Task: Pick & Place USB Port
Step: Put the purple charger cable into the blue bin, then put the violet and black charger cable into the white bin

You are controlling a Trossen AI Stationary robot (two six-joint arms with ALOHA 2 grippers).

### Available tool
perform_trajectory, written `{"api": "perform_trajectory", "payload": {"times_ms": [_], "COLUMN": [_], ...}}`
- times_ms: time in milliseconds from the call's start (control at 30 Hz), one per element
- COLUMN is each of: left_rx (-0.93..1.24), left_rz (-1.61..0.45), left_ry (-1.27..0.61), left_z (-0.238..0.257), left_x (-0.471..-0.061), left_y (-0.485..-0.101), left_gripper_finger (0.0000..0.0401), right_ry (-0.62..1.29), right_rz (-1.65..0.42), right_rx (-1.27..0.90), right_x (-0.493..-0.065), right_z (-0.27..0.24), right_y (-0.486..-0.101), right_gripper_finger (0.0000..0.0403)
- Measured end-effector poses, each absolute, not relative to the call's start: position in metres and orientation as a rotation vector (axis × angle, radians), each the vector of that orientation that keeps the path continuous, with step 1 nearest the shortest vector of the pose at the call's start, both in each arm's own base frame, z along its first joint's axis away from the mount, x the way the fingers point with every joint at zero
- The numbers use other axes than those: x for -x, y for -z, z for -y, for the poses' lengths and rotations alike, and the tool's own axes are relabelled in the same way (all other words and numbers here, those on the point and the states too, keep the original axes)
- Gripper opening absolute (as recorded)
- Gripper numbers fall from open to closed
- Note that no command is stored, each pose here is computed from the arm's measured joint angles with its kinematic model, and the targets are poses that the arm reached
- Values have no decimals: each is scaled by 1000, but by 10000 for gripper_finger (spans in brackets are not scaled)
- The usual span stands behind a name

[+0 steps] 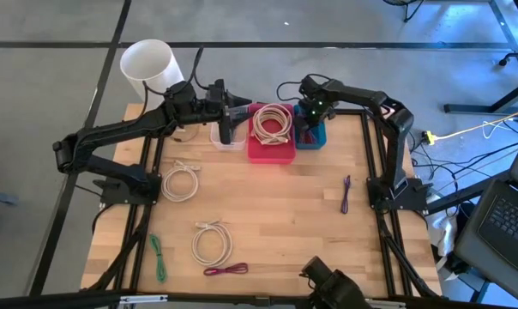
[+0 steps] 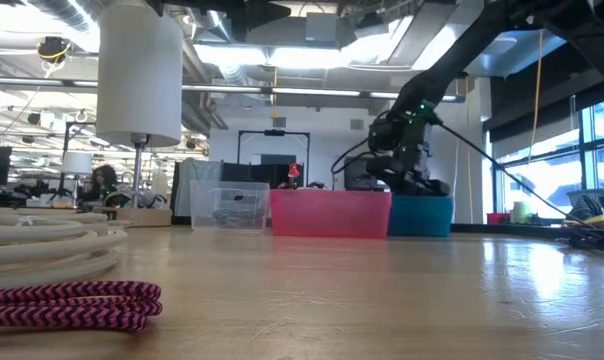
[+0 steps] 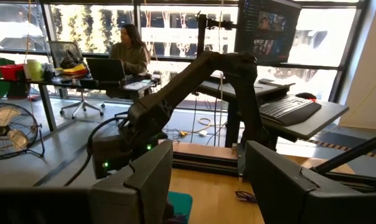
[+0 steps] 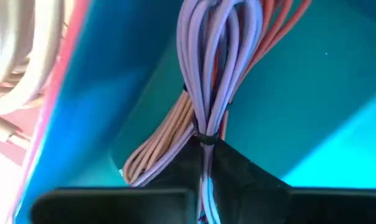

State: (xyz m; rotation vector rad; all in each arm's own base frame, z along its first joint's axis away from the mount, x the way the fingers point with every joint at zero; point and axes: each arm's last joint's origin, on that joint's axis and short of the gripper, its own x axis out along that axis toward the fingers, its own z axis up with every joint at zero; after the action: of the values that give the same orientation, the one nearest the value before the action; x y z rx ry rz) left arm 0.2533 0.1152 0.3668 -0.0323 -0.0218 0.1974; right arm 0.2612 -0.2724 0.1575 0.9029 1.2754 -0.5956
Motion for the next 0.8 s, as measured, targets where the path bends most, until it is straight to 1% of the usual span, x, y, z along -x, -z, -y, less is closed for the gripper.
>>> {"api": "perform_trajectory", "payload": {"times_ms": [233,367,433,533,633,800], "left_rx": [32,33,33,33,33,33], "left_rz": [22,21,20,20,20,20], "left_ry": [-197,-197,-197,-197,-197,-192], "left_z": [-115,-115,-115,-115,-115,-115], "left_x": [-253,-253,-253,-253,-253,-254], "left_y": [-367,-367,-367,-367,-367,-367], "left_gripper_finger": [194,195,196,196,196,196], "right_ry": [577,571,582,627,660,679], "right_rz": [-1248,-1228,-1232,-1257,-1289,-1303], "right_rx": [-872,-849,-830,-780,-716,-673], "right_x": [-266,-272,-275,-277,-280,-286], "right_z": [276,277,277,277,277,276], "right_y": [-166,-173,-178,-185,-195,-216], "right_gripper_finger": [130,167,176,179,173,163]}}
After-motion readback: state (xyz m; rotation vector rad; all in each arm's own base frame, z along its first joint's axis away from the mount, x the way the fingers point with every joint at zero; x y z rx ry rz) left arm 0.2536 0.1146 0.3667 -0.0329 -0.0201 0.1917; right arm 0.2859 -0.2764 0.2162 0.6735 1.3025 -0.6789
